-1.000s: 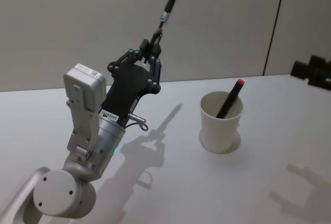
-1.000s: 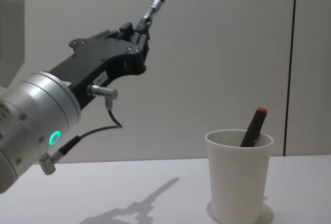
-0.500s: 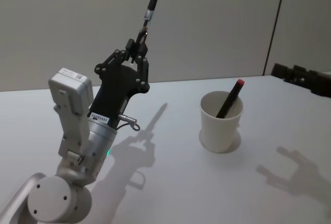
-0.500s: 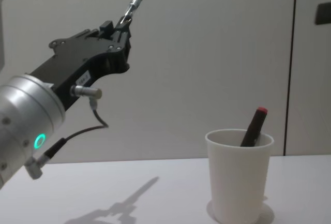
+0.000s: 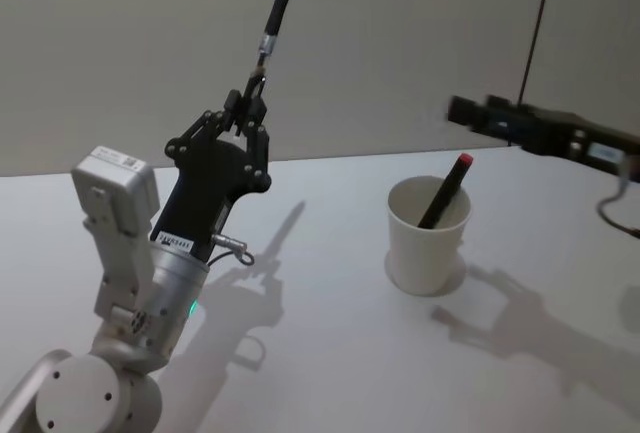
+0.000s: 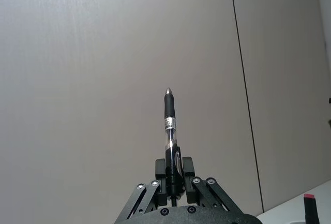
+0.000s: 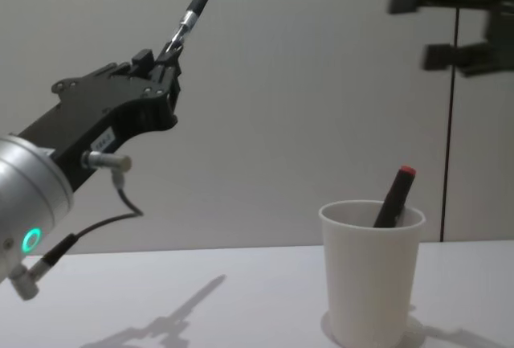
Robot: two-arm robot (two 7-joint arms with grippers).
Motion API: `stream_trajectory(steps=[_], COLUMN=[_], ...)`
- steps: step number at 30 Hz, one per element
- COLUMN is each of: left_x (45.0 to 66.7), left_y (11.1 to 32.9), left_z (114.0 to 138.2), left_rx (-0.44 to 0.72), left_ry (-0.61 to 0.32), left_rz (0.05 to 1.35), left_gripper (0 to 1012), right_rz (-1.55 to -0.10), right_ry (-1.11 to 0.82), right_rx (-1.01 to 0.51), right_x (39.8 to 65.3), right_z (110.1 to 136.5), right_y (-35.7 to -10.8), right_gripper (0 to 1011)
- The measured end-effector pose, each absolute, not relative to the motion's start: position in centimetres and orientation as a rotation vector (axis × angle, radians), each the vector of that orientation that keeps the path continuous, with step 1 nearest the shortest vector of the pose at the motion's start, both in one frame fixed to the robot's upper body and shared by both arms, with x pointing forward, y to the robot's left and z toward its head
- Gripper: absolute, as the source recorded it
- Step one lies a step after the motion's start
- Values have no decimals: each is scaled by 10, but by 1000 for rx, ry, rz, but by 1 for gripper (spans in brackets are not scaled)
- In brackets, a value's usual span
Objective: Place the pen into the pen holder.
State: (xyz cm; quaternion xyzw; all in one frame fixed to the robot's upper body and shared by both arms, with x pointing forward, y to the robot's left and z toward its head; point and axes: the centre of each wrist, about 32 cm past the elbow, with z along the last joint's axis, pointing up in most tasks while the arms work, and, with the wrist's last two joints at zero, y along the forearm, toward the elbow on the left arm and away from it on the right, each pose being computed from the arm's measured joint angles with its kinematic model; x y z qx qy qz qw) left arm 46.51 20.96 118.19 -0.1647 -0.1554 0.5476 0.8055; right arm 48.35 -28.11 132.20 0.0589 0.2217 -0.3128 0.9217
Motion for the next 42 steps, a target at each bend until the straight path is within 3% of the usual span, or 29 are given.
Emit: stream_trajectory(steps=[28,42], left_x=[462,470], left_y=[241,255], left_z=[1172,1172], left_rx=[-324,-283], left_ry=[-341,-362], left_rz=[1170,1119], left_gripper=[183,182], right_rz=[-551,-515], right_ry=[512,540], right_rx=[21,23], right_x=[530,544], right_z=[1325,1328], right_y=[-193,-163], right_gripper=[1002,1001])
